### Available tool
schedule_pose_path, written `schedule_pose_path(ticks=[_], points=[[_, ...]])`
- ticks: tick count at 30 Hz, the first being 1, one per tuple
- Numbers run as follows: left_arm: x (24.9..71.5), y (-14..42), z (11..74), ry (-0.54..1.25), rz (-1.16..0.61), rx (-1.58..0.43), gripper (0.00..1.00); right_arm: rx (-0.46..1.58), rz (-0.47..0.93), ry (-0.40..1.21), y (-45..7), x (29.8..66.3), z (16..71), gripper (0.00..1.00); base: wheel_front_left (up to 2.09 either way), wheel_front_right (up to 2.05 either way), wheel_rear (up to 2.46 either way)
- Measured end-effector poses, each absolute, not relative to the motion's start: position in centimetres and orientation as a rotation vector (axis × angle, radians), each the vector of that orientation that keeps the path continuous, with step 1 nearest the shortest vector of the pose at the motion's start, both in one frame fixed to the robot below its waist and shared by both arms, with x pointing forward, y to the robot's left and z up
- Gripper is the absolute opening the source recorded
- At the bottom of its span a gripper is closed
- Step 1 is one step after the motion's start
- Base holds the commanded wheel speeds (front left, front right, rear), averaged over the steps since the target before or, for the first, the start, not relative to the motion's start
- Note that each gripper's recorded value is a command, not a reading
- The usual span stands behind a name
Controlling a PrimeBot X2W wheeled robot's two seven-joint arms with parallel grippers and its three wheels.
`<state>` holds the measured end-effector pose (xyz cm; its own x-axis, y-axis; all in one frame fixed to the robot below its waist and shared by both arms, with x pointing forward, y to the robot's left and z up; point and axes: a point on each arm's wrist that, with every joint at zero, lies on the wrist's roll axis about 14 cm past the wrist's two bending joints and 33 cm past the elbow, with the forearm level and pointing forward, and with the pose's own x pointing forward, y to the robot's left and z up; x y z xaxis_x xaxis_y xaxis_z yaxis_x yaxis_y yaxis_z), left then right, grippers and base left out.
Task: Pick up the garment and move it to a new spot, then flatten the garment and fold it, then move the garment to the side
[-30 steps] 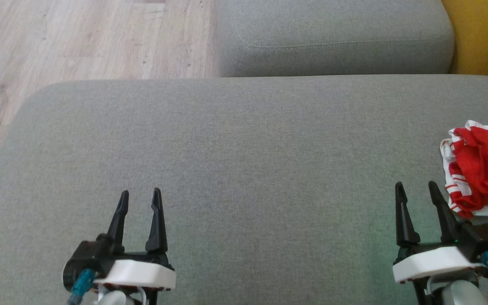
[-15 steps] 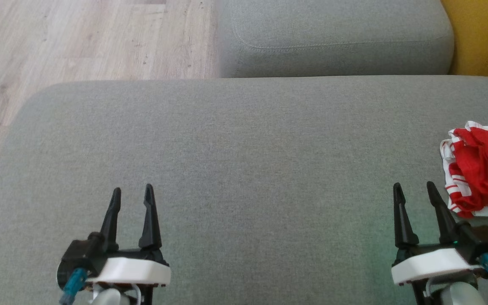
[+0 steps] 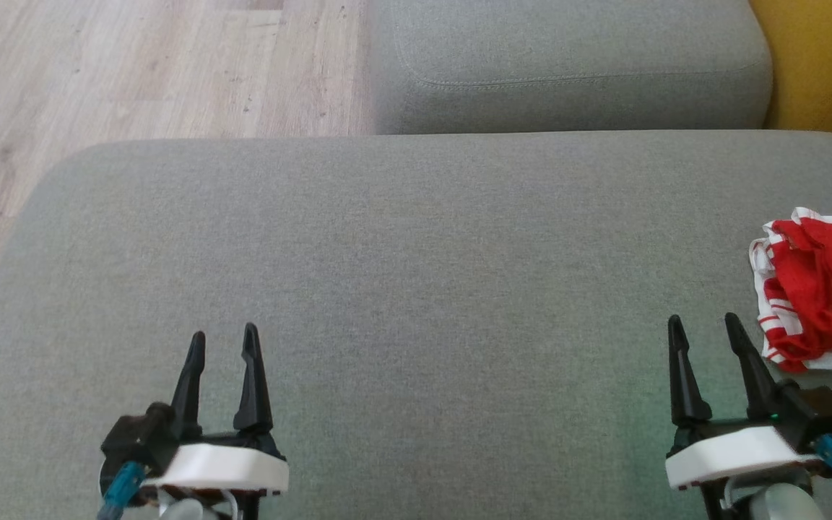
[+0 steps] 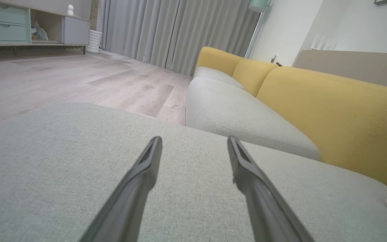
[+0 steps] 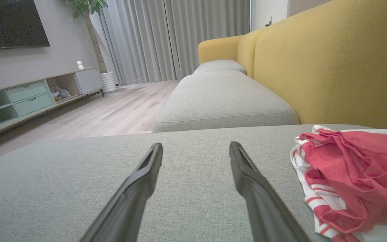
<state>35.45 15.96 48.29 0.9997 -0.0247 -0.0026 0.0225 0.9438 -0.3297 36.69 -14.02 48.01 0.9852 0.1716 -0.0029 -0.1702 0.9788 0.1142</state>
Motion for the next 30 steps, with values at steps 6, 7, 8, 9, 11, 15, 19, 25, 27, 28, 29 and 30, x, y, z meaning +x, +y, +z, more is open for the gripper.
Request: schedule_pose_path(ticks=[6,7,8,9,11,15,19,25,27,28,29,30], points=[[35.3,16.1,47.4,0.034,-0.009,-0.337,1.00,0.115,0.177,0.012,-13.8,36.6,48.0,1.00,0.00,0.00,0.00],[35.2,16.1,47.4,0.036,-0.009,-0.341,1.00,0.115,0.178,0.012,-13.8,36.6,48.0,1.00,0.00,0.00,0.00],[35.2,16.0,47.3,0.037,-0.011,-0.345,1.00,0.115,0.178,0.012,-13.8,36.6,48.0,1.00,0.00,0.00,0.00],[35.2,16.0,47.3,0.038,-0.014,-0.346,0.00,0.115,0.177,0.014,-13.8,36.6,48.0,0.00,0.00,0.00,0.00],[34.9,16.0,46.2,0.074,-0.007,-0.346,0.00,0.115,0.174,0.050,-13.9,36.3,46.9,0.00,0.00,0.00,0.00],[33.6,16.1,44.2,0.141,0.013,-0.372,0.00,0.144,0.156,0.109,-14.3,35.3,45.2,0.00,0.00,0.00,0.00],[33.7,16.2,44.2,0.146,0.022,-0.409,0.00,0.189,0.140,0.115,-14.5,35.3,45.2,0.00,0.00,0.00,0.00],[33.8,16.3,44.0,0.159,0.035,-0.467,0.00,0.256,0.112,0.128,-15.0,35.3,45.0,0.00,0.00,0.00,0.00],[33.9,16.4,44.0,0.164,0.040,-0.485,0.00,0.278,0.104,0.132,-15.1,35.4,45.0,0.00,0.00,0.00,0.00],[33.9,16.4,44.0,0.165,0.042,-0.494,0.00,0.289,0.100,0.132,-15.2,35.4,45.0,0.00,0.00,0.00,0.00],[33.9,16.5,44.0,0.164,0.045,-0.504,0.00,0.300,0.096,0.133,-15.3,35.4,45.0,0.00,0.00,0.00,0.00],[33.9,16.5,44.0,0.166,0.048,-0.513,0.00,0.312,0.091,0.133,-15.4,35.4,45.0,0.00,0.00,0.00,0.00]])
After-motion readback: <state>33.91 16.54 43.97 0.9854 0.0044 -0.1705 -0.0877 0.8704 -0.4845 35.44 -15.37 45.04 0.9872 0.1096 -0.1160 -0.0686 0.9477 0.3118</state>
